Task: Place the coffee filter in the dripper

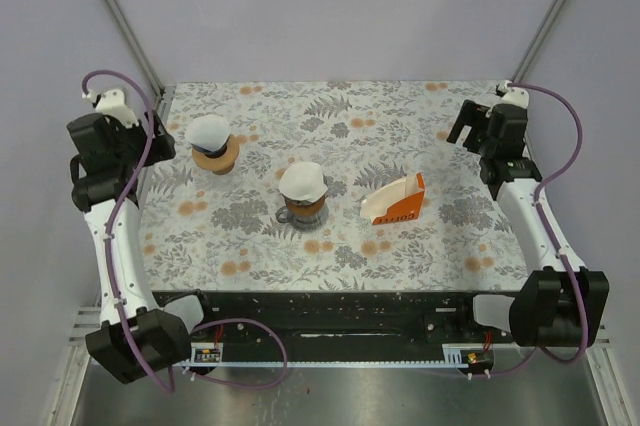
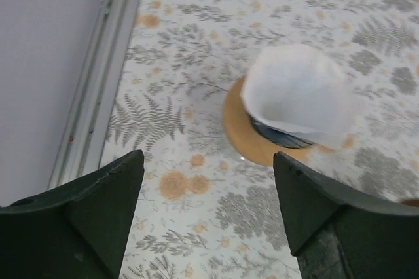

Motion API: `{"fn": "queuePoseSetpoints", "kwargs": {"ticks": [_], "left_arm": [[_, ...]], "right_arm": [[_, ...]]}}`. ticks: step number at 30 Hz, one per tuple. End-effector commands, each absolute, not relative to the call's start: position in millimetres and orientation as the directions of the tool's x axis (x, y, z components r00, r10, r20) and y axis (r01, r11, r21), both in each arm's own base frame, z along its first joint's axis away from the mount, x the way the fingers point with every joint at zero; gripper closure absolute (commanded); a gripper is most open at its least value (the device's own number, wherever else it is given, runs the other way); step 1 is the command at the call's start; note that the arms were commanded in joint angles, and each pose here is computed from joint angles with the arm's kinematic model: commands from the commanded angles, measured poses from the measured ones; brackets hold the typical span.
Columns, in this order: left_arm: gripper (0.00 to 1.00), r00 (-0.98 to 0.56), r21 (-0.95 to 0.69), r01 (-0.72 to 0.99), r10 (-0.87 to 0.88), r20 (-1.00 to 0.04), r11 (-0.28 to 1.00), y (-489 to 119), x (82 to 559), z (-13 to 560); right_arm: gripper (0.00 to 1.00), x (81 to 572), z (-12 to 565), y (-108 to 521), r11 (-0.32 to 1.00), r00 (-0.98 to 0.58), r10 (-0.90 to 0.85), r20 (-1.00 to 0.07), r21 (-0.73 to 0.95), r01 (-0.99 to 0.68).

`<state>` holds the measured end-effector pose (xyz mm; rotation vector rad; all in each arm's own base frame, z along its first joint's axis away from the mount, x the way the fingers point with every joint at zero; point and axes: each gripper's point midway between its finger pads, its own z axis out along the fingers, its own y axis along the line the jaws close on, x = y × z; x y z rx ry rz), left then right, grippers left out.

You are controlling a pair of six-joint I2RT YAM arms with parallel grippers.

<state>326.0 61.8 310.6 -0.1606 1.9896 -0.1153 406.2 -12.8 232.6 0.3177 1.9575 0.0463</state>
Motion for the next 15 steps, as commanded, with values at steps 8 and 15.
{"fn": "queuePoseSetpoints", "kwargs": {"ticks": [8,15], "left_arm": [[0.04,-0.267,-0.043,-0.399,-0.161,-0.950,0.916,140.1,334.8,228.2],[0.01,-0.213,-0.084,-0.412,-0.186,-0.959,0.907,141.8,339.0,191.0]], "right_arm": [[0.01,392.1,232.9,-61.5,0.903,-0.125,0.229,-0.965,0.163,0.397],[0.00,382.4,218.7,-72.1,0.886,-0.064,0.201,-0.977,0.154,0.438]]}}
